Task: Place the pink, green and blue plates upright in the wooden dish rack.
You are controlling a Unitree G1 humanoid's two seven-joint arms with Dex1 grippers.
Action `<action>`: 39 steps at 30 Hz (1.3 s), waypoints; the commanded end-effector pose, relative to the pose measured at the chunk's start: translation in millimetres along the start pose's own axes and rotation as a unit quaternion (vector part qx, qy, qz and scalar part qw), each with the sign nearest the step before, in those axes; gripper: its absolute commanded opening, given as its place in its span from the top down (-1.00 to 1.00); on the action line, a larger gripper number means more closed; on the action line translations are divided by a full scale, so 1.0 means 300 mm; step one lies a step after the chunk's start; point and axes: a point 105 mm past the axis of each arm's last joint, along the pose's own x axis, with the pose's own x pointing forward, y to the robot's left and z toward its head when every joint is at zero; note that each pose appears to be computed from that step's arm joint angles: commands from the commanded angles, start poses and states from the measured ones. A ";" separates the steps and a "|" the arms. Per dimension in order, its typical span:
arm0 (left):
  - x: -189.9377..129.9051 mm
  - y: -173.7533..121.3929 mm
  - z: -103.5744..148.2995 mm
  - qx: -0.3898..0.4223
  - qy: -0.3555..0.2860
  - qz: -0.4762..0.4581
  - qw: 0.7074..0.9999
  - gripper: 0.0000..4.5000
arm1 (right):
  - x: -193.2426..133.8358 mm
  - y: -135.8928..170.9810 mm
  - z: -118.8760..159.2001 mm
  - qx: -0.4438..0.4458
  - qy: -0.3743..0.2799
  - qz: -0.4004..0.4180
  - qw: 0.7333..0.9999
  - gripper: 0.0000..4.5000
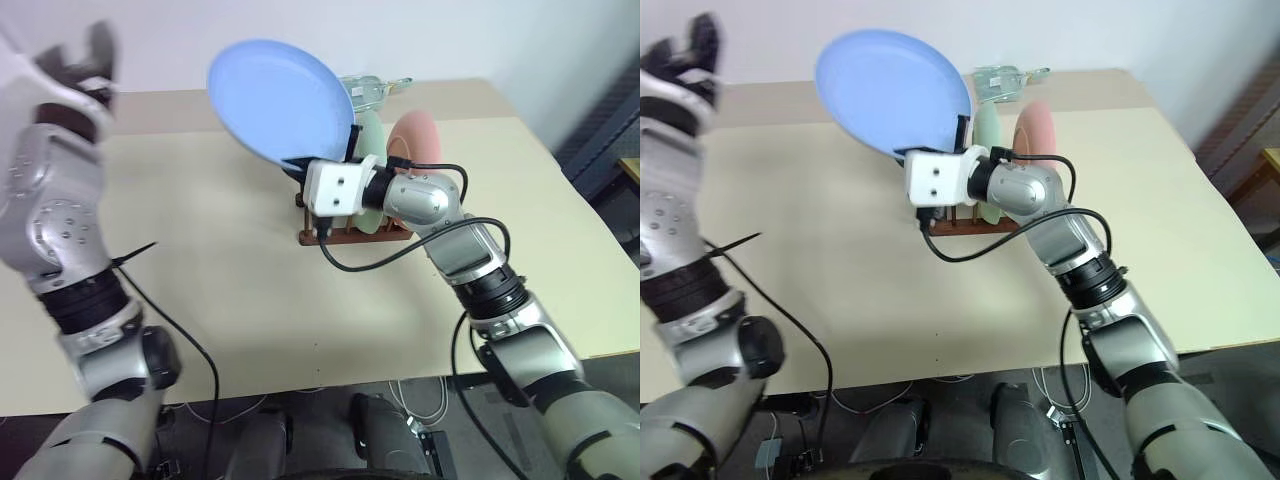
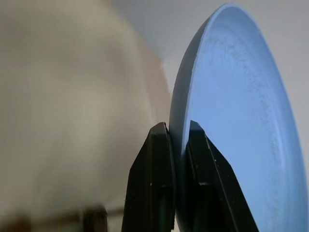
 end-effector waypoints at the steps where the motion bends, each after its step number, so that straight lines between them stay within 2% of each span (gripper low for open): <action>1: -0.016 0.043 -0.059 0.113 -0.005 -0.009 0.994 -0.51 | -0.026 -0.093 0.149 0.136 -0.093 -0.066 0.984 1.00; 4: -0.067 0.009 -0.201 0.165 0.038 -0.070 0.983 -0.51 | -0.043 -0.110 0.187 0.289 -0.131 -0.087 0.944 1.00; 6: -0.126 -0.044 -0.302 0.152 0.074 -0.123 0.978 -0.51 | -0.050 -0.107 0.190 0.412 -0.150 -0.094 0.894 1.00; 8: -0.250 -0.144 -0.434 0.156 0.123 -0.227 0.953 -0.51 | -0.048 -0.082 0.170 0.518 -0.148 -0.101 0.837 1.00; 11: -0.335 -0.195 -0.497 0.142 0.155 -0.287 0.934 -0.51 | -0.051 -0.076 0.157 0.567 -0.135 -0.115 0.804 1.00; 13: -0.429 -0.241 -0.532 0.126 0.184 -0.363 0.905 -0.51 | -0.051 -0.080 0.132 0.609 -0.122 -0.139 0.772 1.00; 15: -0.492 -0.264 -0.551 0.111 0.208 -0.410 0.881 -0.51 | -0.054 -0.079 0.111 0.621 -0.103 -0.152 0.762 1.00; 19: -0.554 -0.286 -0.567 0.104 0.238 -0.458 0.850 -0.51 | -0.066 -0.081 0.076 0.640 -0.080 -0.176 0.744 1.00; 21: -0.574 -0.297 -0.573 0.102 0.247 -0.471 0.841 -0.51 | -0.069 -0.080 0.067 0.656 -0.077 -0.181 0.729 1.00; 24: -0.597 -0.312 -0.587 0.101 0.258 -0.485 0.829 -0.51 | -0.070 -0.093 0.074 0.658 -0.082 -0.181 0.727 1.00; 31: -0.621 -0.335 -0.605 0.104 0.265 -0.500 0.818 -0.51 | -0.056 -0.104 0.096 0.664 -0.084 -0.178 0.721 1.00; 39: -0.631 -0.351 -0.605 0.100 0.263 -0.508 0.814 -0.51 | -0.029 -0.069 0.018 0.678 -0.024 -0.194 0.708 1.00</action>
